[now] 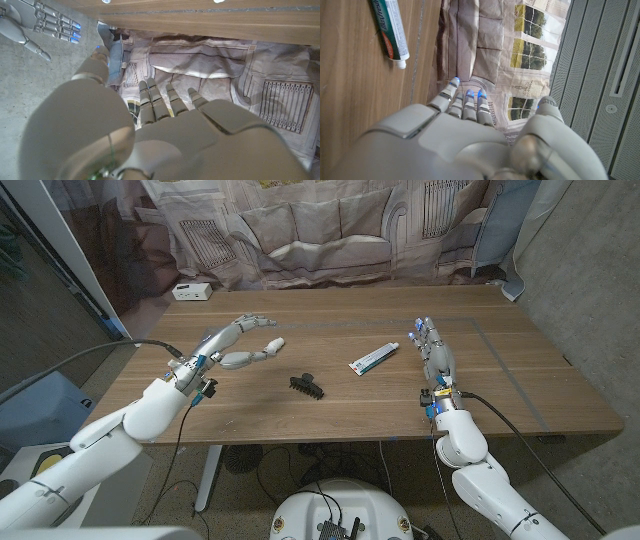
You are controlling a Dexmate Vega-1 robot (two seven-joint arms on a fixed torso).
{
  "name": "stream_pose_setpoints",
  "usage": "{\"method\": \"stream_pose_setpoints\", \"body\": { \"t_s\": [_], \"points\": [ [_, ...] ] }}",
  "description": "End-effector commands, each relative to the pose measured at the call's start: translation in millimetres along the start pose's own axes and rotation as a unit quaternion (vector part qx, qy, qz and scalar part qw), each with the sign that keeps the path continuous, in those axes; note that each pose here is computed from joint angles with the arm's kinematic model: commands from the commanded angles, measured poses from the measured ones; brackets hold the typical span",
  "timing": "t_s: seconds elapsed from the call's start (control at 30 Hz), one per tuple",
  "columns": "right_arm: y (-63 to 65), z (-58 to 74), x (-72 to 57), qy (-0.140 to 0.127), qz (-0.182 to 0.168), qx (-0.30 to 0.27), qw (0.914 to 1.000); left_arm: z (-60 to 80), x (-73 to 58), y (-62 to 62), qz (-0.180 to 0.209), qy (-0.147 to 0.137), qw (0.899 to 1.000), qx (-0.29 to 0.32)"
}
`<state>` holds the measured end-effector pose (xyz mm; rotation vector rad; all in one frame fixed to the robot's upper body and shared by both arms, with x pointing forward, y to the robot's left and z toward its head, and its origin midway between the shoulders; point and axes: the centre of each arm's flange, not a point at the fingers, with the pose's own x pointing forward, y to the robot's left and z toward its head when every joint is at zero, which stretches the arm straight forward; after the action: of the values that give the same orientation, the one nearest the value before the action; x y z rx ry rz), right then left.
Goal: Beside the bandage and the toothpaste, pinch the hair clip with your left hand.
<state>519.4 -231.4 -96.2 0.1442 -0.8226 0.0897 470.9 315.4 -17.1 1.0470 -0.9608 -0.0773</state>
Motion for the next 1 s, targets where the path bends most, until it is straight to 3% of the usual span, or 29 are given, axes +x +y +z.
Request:
{"method": "stream_pose_setpoints", "body": {
  "t_s": [0.03,0.53,1.0],
  "points": [
    [2.9,0.3,-1.0,0.0,0.007,0.0,1.0,16.0,-3.9,11.0,-0.03,0.007,0.997,0.067],
    [5.2,1.6,-4.9,0.0,0.007,0.003,1.0,35.5,-0.5,17.9,-0.085,0.016,0.987,0.137],
    [5.0,-2.4,-12.6,0.007,0.009,0.003,0.9999,52.0,13.3,25.0,-0.129,0.015,0.971,0.199]
  ]
}}
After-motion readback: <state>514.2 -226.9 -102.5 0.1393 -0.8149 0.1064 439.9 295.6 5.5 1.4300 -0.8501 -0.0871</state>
